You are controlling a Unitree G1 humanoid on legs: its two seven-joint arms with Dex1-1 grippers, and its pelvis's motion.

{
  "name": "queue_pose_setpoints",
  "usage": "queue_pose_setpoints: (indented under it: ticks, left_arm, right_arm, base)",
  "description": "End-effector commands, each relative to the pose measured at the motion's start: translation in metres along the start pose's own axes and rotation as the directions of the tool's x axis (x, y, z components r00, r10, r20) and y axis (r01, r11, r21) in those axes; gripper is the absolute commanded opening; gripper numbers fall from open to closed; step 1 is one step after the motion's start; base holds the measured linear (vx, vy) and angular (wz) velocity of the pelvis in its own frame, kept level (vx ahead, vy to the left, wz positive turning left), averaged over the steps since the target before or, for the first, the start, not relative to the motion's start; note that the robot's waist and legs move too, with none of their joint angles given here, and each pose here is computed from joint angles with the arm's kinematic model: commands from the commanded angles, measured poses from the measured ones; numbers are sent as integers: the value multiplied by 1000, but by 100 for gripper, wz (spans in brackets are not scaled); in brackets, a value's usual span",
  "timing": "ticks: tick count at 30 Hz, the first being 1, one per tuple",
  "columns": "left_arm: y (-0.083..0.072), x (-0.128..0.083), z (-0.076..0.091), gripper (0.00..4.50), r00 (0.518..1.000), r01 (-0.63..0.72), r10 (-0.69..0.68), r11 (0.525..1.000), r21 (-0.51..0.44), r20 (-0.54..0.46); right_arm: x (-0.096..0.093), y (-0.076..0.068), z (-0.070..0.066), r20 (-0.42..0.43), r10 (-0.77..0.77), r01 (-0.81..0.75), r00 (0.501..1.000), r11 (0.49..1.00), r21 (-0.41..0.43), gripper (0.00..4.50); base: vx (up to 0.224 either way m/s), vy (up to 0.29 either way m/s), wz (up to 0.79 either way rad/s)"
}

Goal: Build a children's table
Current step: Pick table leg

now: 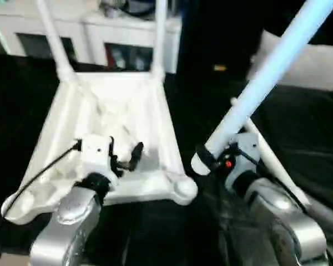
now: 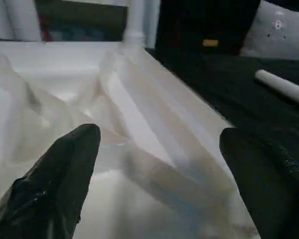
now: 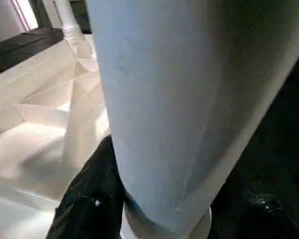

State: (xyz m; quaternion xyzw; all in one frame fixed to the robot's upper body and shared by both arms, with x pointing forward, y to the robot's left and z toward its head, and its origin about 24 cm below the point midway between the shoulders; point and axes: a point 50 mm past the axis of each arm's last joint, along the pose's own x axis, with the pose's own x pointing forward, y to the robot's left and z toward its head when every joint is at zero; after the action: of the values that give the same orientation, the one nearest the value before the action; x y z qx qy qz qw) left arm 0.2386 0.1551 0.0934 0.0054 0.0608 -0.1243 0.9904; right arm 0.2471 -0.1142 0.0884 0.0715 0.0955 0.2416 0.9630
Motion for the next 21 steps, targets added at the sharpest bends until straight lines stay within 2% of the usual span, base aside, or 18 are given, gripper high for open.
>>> queue_pose_setpoints:
  ticks: [1,5,7,9,11,14,15,16,17,18,20,21]
  left_arm:
    - [-3,0,-2,428,998,46,-46,999,5,-31]
    - [-3,1,-1,439,988,144,-142,989,27,-55]
    - [-5,3,0,450,960,270,-264,962,51,-93]
    - [-6,4,1,450,946,315,-308,947,64,-106]
    - [-6,6,3,450,899,428,-411,897,106,-153]
    - [-4,6,4,450,865,491,-466,862,124,-187]
    - [-2,6,5,450,844,525,-496,842,121,-204]
    - [0,3,6,450,774,620,-582,775,117,-248]
    - [1,1,7,433,740,660,-616,743,113,-268]
    - [2,-1,7,416,714,687,-637,718,114,-290]
    - [3,-2,6,411,684,716,-657,688,119,-316]
    - [3,-3,4,387,641,754,-686,647,116,-344]
  right_arm:
    - [-4,-2,8,56,-3,4,998,1000,-26,189]
    - [-4,-10,13,103,-30,35,994,999,-42,189]
    - [-5,-15,15,113,-30,32,993,999,-22,189]
    - [-5,-16,16,115,-27,30,993,999,-17,189]
    - [-3,-18,21,169,-19,20,985,1000,-4,189]
    - [-3,-17,20,158,21,-20,987,1000,-6,189]
    - [-2,-17,18,139,30,-27,990,999,-22,189]
    - [-2,-17,16,117,61,-59,991,998,-20,189]
    - [-2,-17,16,111,72,-70,991,997,-16,189]
    - [-1,-18,16,113,69,-68,991,998,-14,189]
    - [0,-19,17,117,59,-57,991,998,-17,189]
    - [0,-19,17,100,68,-65,993,997,-32,189]
  base:
    - [0,0,0]
    - [-15,7,-1]
    - [-75,6,-4]
    - [-81,-10,-2]
    - [-76,-12,-1]
    - [-40,-9,-3]
    - [0,0,0]
    - [0,0,0]
    - [0,0,0]
    - [0,0,0]
    - [0,0,0]
    - [0,0,0]
